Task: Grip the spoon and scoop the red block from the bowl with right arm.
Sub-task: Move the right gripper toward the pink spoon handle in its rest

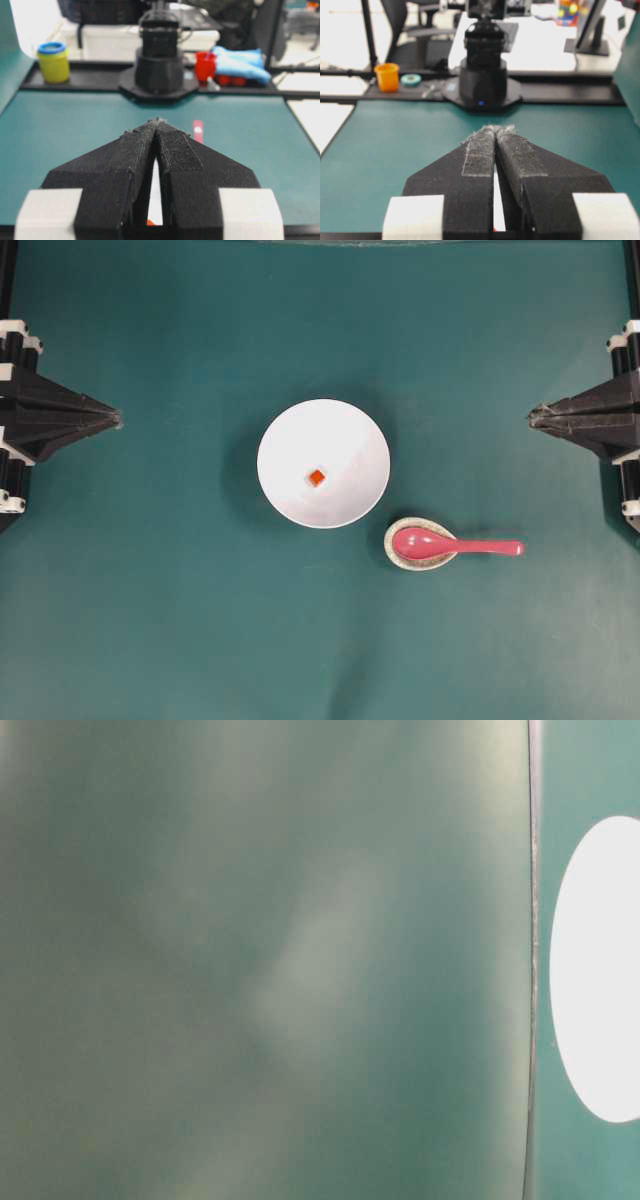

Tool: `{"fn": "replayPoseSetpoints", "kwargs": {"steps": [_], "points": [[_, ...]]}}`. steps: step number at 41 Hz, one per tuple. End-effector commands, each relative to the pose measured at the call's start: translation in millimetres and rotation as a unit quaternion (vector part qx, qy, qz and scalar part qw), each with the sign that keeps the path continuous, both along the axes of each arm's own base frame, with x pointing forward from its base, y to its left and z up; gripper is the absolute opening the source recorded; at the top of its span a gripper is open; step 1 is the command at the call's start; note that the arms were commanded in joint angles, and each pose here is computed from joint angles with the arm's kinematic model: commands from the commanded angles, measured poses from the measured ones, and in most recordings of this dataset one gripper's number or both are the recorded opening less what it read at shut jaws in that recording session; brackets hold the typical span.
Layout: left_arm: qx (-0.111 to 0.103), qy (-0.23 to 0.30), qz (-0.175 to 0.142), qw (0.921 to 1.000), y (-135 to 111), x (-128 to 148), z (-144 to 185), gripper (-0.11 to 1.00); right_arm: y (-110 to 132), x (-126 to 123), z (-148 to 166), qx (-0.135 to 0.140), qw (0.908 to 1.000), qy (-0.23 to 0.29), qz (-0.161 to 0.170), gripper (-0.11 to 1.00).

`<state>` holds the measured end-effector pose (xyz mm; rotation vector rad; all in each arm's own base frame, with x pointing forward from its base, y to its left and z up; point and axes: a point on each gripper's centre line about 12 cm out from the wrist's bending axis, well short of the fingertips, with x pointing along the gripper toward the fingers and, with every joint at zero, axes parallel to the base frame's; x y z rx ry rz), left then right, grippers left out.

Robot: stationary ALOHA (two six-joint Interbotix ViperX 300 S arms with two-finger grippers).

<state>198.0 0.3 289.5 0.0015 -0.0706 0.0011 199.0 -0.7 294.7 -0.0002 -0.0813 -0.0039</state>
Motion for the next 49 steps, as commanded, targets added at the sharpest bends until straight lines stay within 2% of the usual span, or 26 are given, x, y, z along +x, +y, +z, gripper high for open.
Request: {"fn": "replayPoseSetpoints", "kwargs": {"steps": [1, 2, 3, 6, 20, 25, 32, 36, 49], "points": [[0.002, 0.001, 0.001, 1.0000, 0, 2, 11, 0.00, 0, 1, 8, 0.008, 0.9999, -0.012, 0.001, 0.00], [0.000, 0.027, 0.001, 0.9996, 0, 2, 9, 0.00, 0, 2, 11, 0.012, 0.9999, -0.011, 0.001, 0.00], [-0.001, 0.031, 0.001, 0.9995, 0, 2, 9, 0.07, 0, 2, 11, 0.013, 0.9999, -0.009, 0.001, 0.00], [-0.001, 0.039, 0.001, 0.9992, 0, 1, 9, 0.01, 0, 3, 12, 0.014, 0.9999, -0.007, 0.001, 0.00], [-0.001, 0.046, 0.001, 0.9989, 0, -5, 12, 0.01, 0, 3, 9, 0.029, 0.9995, 0.014, 0.000, 0.01], [-0.001, 0.052, 0.001, 0.9986, 0, -6, 11, 0.01, 0, 4, 8, 0.037, 0.9991, 0.021, 0.001, 0.14], [-0.001, 0.062, 0.001, 0.9981, 0, -6, 9, 0.01, 0, 4, 5, 0.042, 0.9984, 0.037, 0.001, 0.42], [-0.001, 0.064, 0.001, 0.9979, 0, -5, 8, 0.01, 0, 4, 2, 0.042, 0.9980, 0.047, 0.001, 0.50], [0.005, 0.067, 0.001, 0.9977, 0, -4, 6, 0.01, 0, 5, -2, 0.040, 0.9977, 0.055, 0.001, 0.54]]}}
